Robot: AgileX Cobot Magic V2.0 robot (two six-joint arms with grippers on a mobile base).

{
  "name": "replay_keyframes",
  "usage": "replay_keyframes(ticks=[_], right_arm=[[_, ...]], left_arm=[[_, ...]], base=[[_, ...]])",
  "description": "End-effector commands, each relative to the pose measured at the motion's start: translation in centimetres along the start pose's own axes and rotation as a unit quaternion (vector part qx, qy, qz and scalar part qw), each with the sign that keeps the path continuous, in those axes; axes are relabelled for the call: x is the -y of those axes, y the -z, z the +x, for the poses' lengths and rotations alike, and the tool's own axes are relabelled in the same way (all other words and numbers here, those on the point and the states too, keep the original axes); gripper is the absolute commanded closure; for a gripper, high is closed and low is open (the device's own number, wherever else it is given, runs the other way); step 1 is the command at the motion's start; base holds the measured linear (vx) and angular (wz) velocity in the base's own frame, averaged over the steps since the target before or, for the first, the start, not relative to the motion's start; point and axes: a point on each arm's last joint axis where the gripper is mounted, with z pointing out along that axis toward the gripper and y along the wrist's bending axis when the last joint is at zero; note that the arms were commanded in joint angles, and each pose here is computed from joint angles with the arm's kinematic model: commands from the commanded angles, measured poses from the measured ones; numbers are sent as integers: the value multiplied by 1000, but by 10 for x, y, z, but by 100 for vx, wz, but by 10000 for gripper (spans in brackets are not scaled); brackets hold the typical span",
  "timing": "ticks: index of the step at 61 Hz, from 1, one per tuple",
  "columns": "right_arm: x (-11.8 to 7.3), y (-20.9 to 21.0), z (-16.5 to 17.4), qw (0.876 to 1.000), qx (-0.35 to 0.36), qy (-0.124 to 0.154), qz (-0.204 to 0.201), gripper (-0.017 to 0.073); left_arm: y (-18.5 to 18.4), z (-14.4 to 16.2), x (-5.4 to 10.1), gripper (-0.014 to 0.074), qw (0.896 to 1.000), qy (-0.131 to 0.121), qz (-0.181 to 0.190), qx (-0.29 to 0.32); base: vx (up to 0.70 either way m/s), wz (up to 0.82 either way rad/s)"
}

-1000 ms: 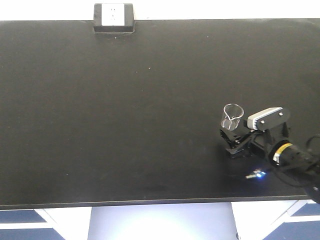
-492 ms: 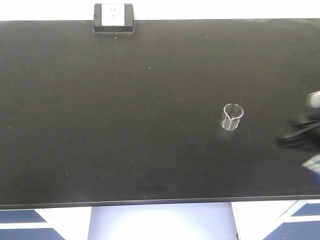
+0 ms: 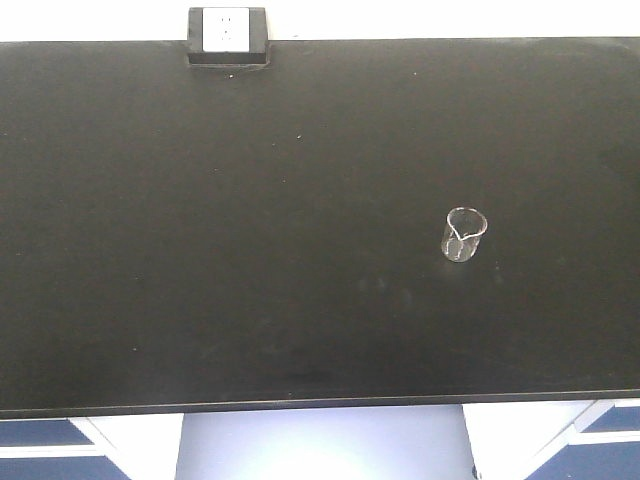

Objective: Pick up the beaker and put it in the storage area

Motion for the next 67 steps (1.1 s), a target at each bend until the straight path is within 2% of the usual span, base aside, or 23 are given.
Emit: replay_keyframes(ticks=[1,11,41,45,49,60,67], right_arm=[[1,15,-14,998,65,1,-6,567],[3,25,-13,996,87,-4,-7,567],[3,25,-13,996,87,-2,-6,567],[5,26,-13,996,90,12,5,567],[5,29,-11,995,97,0,1,567],[-1,26,17,990,139,-18,-33,567],[-7,9,57,983,174,-26,-55,567]], left_arm=[[0,-1,2,602,999,6,14,38],[0,-1,2,602,999,6,14,38],[0,-1,2,602,999,6,14,38],[0,-1,2,602,999,6,14,38],[0,-1,2,602,999,6,14,38],[0,-1,2,602,999,6,14,38],[0,-1,2,602,999,6,14,38]], base=[[0,0],[0,0],[0,0],[0,0],[0,0],[0,0],[0,0]])
